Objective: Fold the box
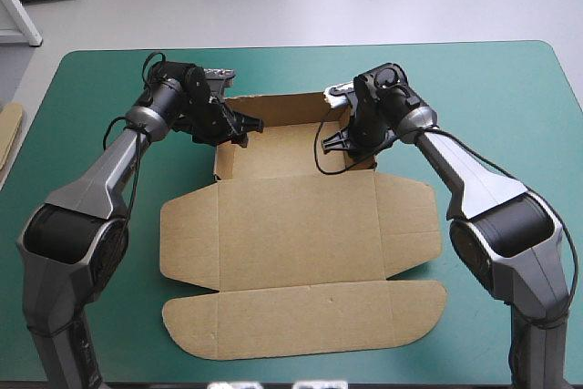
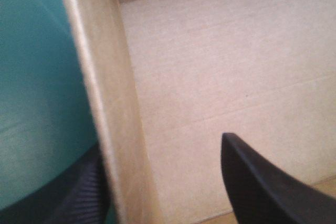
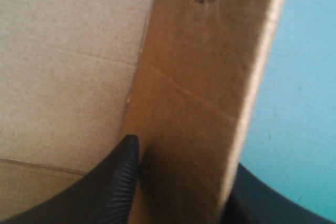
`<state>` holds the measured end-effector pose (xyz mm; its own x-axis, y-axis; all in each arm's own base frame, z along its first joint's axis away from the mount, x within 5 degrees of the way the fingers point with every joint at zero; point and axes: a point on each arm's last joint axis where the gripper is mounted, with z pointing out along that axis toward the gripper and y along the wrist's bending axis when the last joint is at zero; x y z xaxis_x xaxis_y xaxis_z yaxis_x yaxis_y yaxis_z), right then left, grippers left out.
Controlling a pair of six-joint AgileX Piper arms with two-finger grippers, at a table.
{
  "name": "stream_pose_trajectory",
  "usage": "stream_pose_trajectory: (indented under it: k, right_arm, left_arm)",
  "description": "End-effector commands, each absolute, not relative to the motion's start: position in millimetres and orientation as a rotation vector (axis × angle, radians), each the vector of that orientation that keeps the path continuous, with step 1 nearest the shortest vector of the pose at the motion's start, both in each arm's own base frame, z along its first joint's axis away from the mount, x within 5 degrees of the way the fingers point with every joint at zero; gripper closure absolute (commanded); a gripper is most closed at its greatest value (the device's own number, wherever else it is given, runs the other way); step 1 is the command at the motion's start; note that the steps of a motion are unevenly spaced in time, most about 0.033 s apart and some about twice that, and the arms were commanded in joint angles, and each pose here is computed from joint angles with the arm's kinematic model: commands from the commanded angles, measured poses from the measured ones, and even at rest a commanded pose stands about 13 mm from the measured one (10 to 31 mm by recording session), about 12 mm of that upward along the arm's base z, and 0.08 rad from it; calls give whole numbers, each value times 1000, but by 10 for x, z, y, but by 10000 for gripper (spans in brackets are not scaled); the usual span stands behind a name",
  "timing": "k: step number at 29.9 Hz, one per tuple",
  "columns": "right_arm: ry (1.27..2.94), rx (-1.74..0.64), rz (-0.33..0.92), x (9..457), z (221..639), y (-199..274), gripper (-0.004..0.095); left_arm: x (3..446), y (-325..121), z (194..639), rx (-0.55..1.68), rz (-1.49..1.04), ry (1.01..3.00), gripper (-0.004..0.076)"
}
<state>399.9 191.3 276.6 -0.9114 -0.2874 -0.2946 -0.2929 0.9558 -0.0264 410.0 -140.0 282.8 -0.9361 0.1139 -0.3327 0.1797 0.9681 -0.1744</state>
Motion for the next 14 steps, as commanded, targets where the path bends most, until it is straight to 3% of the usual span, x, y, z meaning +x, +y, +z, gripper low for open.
stream_pose_trajectory:
  k: [1, 14]
  right_arm:
    - [2715, -412, 9, 3888, 3189, 1827, 362]
    - [2518, -368, 81, 3923, 3783, 1837, 341]
  left_arm:
    - [3994, -1427, 3264, 214, -366, 2648, 202]
    - [3936, -1378, 3453, 287, -315, 2564, 203]
